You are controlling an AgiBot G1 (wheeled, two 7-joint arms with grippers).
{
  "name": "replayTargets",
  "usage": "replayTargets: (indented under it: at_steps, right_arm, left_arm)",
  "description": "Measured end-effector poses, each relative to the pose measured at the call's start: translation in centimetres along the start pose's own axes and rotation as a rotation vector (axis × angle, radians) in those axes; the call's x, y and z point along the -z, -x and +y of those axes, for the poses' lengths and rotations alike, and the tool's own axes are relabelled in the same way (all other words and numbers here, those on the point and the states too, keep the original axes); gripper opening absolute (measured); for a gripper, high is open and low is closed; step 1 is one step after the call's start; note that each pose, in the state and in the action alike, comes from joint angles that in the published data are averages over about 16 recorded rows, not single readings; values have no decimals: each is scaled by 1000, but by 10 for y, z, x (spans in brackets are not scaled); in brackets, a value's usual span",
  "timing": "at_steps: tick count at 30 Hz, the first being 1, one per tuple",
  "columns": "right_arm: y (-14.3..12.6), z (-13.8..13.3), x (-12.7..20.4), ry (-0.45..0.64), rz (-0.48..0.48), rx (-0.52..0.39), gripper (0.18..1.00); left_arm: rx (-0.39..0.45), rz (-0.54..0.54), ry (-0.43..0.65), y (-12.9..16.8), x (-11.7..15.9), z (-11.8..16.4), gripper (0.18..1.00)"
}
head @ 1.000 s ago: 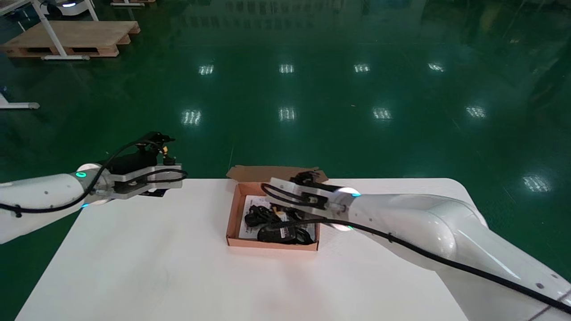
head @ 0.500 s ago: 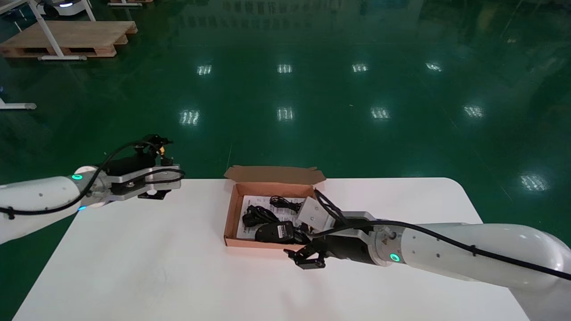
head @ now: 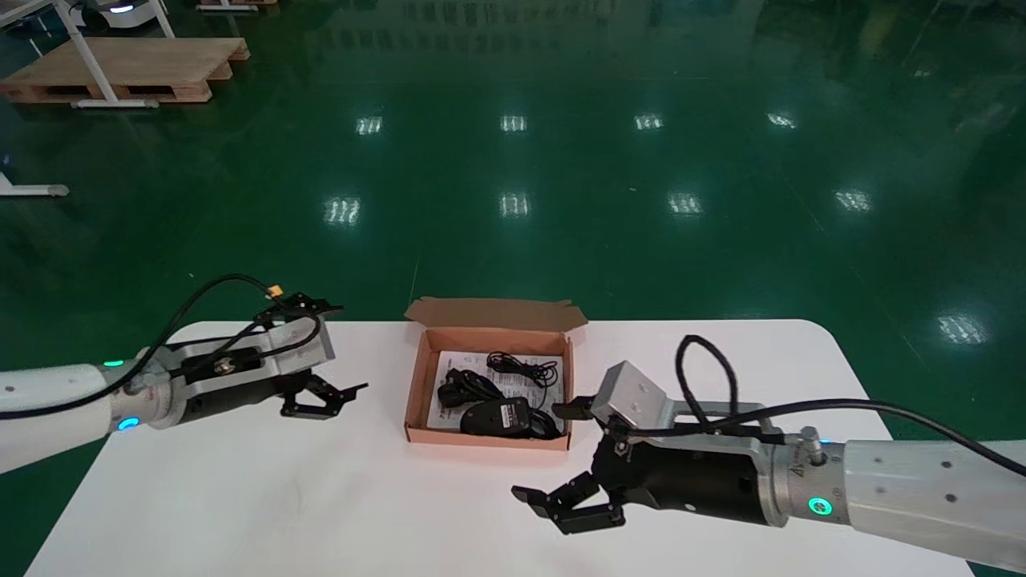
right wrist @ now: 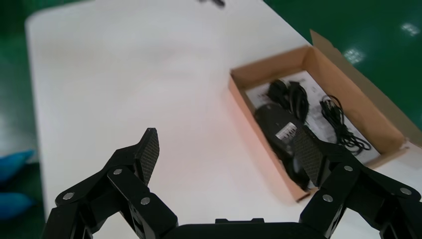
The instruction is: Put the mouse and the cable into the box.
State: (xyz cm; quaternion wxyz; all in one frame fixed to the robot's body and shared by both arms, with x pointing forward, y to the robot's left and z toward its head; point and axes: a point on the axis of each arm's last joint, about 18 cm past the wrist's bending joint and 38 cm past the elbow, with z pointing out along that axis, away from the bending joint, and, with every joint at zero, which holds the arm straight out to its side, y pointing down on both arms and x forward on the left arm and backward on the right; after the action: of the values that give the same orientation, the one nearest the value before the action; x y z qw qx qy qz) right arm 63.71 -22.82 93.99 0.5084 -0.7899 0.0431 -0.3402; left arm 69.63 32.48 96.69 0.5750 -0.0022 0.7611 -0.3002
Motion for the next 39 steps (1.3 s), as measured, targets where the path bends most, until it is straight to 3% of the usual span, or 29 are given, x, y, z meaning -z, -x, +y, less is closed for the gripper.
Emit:
replayTargets:
  at_steps: [10,20,29,39]
  right_arm:
    - [22,-13,57,-154,-96,-44,999]
    - [47,-35,119,-312,-189,-25,1001]
    - [64,-50,157,-402,-246,13,1001]
    - [67,-53,164,-418,-257,22,1001]
  left_arm:
    - [199,105,-173,-20,29,-22,1001]
    - [346,219,-353,-35,69,-49,1001]
    - [431,335,-515,-45,113,-74,1001]
    - [465,435,-635,-54,151,-93,1001]
